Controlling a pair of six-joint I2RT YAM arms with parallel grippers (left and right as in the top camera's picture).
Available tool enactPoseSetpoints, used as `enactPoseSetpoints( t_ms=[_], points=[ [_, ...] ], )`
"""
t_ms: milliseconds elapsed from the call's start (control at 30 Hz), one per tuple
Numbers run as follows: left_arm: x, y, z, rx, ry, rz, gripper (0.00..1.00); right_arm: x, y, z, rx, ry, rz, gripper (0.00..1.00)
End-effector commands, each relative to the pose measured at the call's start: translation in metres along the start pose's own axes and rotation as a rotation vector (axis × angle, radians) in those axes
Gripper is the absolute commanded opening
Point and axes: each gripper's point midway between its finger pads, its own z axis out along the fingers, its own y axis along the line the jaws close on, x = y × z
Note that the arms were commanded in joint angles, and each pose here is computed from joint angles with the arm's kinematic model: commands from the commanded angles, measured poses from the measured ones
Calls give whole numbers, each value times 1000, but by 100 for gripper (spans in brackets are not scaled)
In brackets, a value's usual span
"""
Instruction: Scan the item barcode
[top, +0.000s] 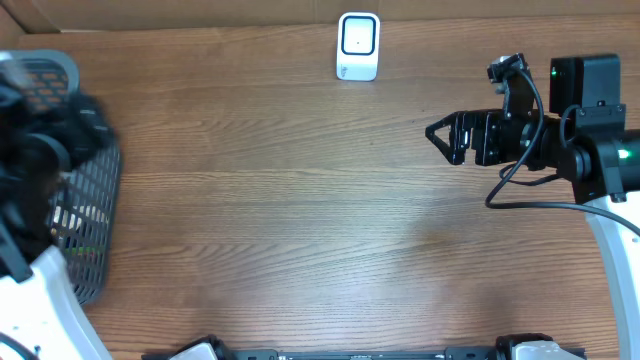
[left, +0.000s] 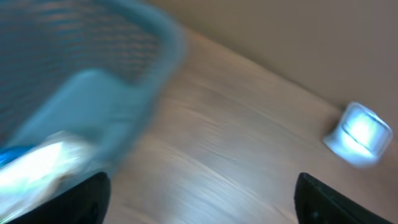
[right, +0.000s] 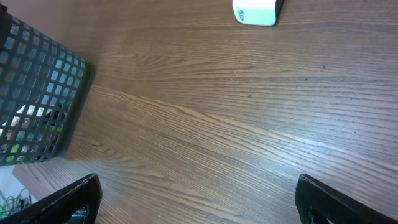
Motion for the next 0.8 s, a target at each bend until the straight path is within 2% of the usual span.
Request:
enactPoseSetpoints(
  t_ms=[0,267,333,433,600,767],
  points=[
    [-13,61,15,-210,-8,-207,90,-8,12,-10,-23,-33,-22,100],
    [16,156,38,-444,138,-534,91,-2,11,-10,-21,-11,-8,100],
    [29,176,39,-510,180,-607,97,0,11,-10,-20,-3,-3,100],
    [47,201,45,-582,240,-711,99,2,11,-10,-20,3,1,100],
    [78,223,73,-624,344,-755,99,2,11,-10,-20,4,1,100],
    [96,237,105,-632,354,-786,100,2,11,-10,-20,4,1,100]
  ],
)
